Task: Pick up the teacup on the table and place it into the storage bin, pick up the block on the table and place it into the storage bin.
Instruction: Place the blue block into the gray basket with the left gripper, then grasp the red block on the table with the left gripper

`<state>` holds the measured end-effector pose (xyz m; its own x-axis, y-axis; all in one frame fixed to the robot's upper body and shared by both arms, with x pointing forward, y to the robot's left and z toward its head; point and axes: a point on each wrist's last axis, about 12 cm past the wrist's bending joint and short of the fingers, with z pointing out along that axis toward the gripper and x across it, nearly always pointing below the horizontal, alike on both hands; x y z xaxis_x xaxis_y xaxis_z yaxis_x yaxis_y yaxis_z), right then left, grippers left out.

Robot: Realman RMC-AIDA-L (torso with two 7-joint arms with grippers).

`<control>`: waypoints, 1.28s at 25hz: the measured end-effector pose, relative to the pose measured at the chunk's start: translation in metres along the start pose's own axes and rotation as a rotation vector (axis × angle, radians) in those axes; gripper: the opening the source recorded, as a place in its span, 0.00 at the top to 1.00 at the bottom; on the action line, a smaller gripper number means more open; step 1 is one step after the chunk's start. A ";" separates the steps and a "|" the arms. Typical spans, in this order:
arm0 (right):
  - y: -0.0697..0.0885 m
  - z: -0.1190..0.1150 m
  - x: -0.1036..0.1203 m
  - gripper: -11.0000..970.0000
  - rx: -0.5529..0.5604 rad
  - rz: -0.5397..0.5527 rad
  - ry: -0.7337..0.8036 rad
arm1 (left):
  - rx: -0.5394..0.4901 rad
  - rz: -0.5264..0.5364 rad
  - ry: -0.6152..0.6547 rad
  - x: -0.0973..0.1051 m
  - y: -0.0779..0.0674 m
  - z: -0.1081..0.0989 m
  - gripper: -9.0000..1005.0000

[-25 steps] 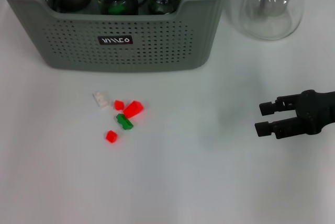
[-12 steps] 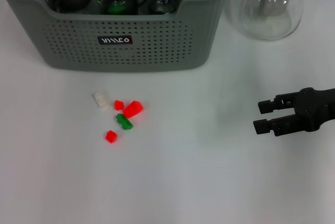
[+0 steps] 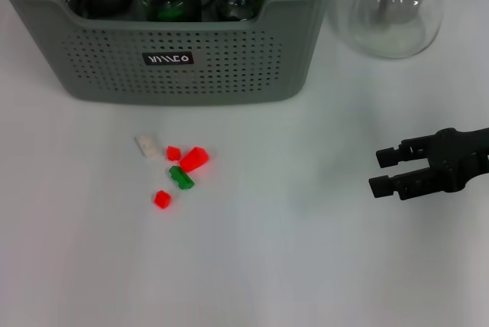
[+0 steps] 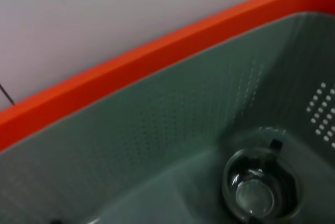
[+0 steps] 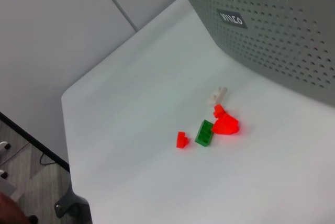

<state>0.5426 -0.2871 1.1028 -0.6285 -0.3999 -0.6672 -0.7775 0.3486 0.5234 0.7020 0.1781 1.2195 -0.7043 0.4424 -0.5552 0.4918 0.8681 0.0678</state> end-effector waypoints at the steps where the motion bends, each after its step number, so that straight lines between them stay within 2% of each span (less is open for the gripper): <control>1: 0.000 0.000 0.000 0.15 0.000 0.000 0.000 | 0.001 -0.001 0.005 0.002 0.000 0.002 0.57; 10: 0.000 0.000 -0.002 0.15 -0.001 -0.006 0.002 | 0.005 0.018 0.007 0.006 -0.007 0.008 0.56; 14: 0.000 0.001 -0.002 0.15 -0.001 -0.009 0.002 | -0.007 0.034 -0.020 0.005 -0.007 0.004 0.48; 17: 0.000 0.000 -0.001 0.15 0.000 -0.011 0.002 | -0.025 0.049 -0.067 0.003 -0.003 -0.009 0.42; 20: 0.000 0.000 0.000 0.15 0.001 -0.011 0.005 | -0.019 0.053 -0.169 0.003 0.001 -0.039 0.35; 22: 0.000 0.000 0.001 0.15 0.003 -0.011 0.011 | 0.024 0.056 -0.268 0.009 0.001 -0.067 0.31; 25: 0.000 -0.001 0.002 0.15 0.004 -0.010 0.014 | 0.146 0.064 -0.464 0.028 0.001 -0.116 0.25; 27: -0.001 -0.001 0.003 0.15 0.005 -0.008 0.014 | 0.261 0.104 -0.594 0.049 -0.003 -0.144 0.20; 29: -0.001 -0.001 0.003 0.15 0.006 -0.007 0.011 | 0.373 0.175 -0.678 0.069 -0.010 -0.161 0.21; 32: -0.001 -0.001 0.003 0.15 0.007 -0.007 0.010 | 0.562 0.368 -0.720 0.100 -0.031 -0.175 0.21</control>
<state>0.5415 -0.2896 1.1015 -0.6232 -0.4111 -0.6653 -0.7817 0.3515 0.5151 0.5268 0.2348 1.3075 -0.0698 0.2590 -0.9634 0.9211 0.3874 0.0374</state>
